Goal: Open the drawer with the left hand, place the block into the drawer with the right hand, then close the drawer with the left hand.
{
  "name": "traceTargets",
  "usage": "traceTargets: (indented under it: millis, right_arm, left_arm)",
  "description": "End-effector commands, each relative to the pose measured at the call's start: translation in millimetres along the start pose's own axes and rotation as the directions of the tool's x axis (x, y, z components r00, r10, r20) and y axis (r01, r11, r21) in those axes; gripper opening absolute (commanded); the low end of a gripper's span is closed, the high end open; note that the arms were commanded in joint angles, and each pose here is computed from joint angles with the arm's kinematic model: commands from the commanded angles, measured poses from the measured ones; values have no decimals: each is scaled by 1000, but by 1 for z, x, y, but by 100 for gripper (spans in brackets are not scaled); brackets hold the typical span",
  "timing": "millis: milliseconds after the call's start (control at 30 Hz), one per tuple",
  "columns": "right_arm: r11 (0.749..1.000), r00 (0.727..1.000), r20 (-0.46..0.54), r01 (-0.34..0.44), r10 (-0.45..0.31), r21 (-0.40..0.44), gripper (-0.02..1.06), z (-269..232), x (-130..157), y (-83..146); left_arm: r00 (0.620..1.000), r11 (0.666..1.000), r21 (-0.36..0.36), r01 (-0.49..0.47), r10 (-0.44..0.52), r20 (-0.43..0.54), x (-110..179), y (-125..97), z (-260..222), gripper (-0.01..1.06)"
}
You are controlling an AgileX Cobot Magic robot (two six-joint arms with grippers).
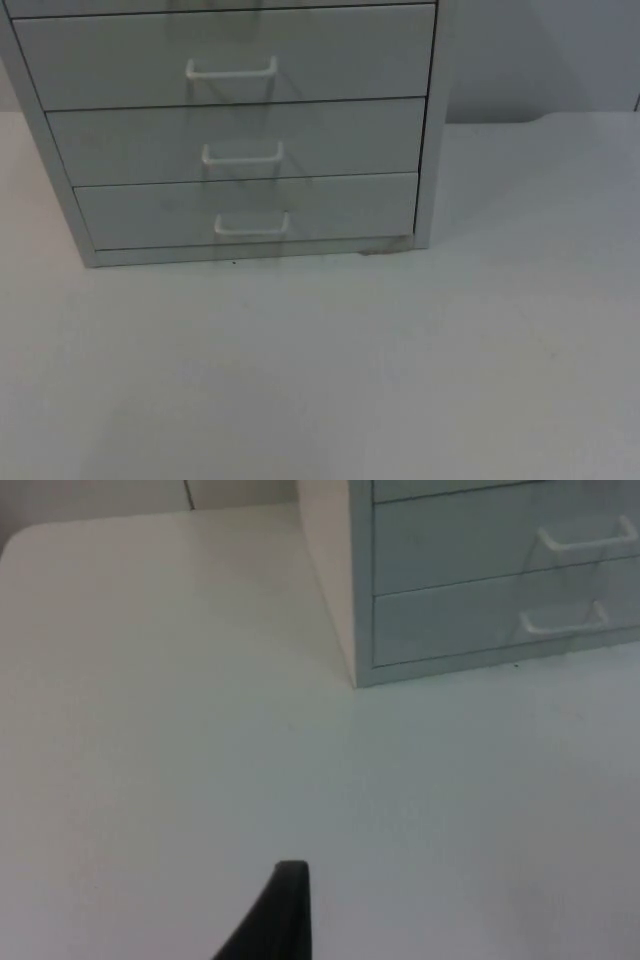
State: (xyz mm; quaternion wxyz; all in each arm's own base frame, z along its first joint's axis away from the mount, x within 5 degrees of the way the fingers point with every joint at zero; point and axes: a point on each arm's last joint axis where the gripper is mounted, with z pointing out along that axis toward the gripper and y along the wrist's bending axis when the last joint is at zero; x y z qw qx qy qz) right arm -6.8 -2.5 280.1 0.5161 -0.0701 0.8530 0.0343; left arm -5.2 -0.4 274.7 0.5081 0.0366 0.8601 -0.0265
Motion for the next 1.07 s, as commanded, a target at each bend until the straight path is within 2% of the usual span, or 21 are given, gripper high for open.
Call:
traceTargets:
  millis: [0, 33, 167, 233, 600, 1033]
  right_arm:
    - [1000, 1000, 8, 10, -10, -1, 105, 0, 0, 0]
    - [1000, 1000, 8, 10, -10, -1, 105, 0, 0, 0]
    - [1000, 1000, 8, 10, -10, -1, 105, 0, 0, 0]
    - [1000, 1000, 8, 10, -10, -1, 105, 0, 0, 0]
    - [1000, 1000, 7, -1, 1, 14, 105, 0, 0, 0]
    - [983, 997, 11, -80, 80, 167, 105, 0, 0, 2]
  left_arm:
    - [999, 998, -46, 31, -30, 10, 0, -1, 1, 105]
    - [999, 998, -46, 31, -30, 10, 0, -1, 1, 105]
    - [997, 989, -127, 76, -75, 15, 0, -1, 1, 105]
    - [997, 987, -138, 82, -80, 16, 0, -1, 1, 105]
    - [997, 987, -141, 83, -82, 17, 0, -1, 1, 105]
    - [997, 987, -141, 83, -82, 17, 0, -1, 1, 105]
